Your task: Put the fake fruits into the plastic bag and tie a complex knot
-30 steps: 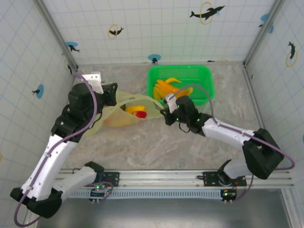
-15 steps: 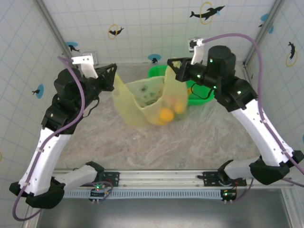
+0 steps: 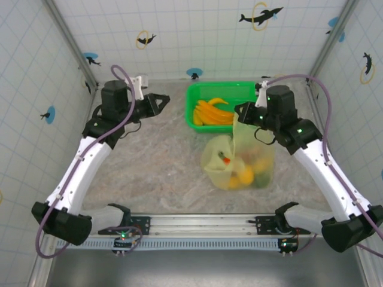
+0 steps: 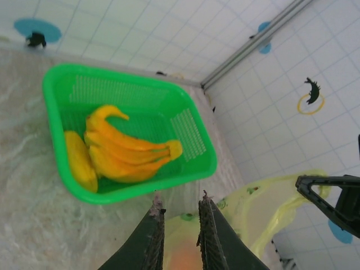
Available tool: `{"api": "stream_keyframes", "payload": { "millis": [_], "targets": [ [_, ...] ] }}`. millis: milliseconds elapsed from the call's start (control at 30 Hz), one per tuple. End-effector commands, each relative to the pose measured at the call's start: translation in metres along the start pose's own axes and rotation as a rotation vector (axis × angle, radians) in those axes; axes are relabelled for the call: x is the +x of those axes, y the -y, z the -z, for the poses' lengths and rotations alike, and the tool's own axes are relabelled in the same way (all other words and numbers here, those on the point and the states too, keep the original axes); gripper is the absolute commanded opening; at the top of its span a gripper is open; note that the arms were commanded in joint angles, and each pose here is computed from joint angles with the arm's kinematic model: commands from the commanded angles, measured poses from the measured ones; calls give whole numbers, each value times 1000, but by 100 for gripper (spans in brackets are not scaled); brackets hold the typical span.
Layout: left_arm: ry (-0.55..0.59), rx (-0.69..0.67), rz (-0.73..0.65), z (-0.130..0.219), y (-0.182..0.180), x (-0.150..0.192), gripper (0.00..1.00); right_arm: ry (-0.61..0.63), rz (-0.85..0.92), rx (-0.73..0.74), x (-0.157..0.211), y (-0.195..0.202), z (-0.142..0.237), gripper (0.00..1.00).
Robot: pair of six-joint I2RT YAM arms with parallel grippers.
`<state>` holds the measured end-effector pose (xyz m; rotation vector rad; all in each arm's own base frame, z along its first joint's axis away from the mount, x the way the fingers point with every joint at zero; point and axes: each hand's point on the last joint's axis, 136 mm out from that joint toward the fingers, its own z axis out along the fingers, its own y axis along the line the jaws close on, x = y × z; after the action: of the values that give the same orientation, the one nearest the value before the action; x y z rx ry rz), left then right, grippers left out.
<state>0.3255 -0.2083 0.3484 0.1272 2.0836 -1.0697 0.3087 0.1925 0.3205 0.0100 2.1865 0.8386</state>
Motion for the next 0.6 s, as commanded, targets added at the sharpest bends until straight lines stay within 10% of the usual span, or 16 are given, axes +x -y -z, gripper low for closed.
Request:
{"api": "stream_keyframes", "payload": {
  "millis": [0, 200, 567],
  "targets": [
    [45, 135, -16, 15, 33, -11, 27, 118, 28, -117, -28, -27, 22, 0],
    [102, 243, -143, 38, 50, 7, 64, 143, 67, -113, -38, -32, 38, 0],
    [43, 298, -765, 15, 80, 130, 70, 143, 3, -119, -73, -13, 31, 0]
  ]
}}
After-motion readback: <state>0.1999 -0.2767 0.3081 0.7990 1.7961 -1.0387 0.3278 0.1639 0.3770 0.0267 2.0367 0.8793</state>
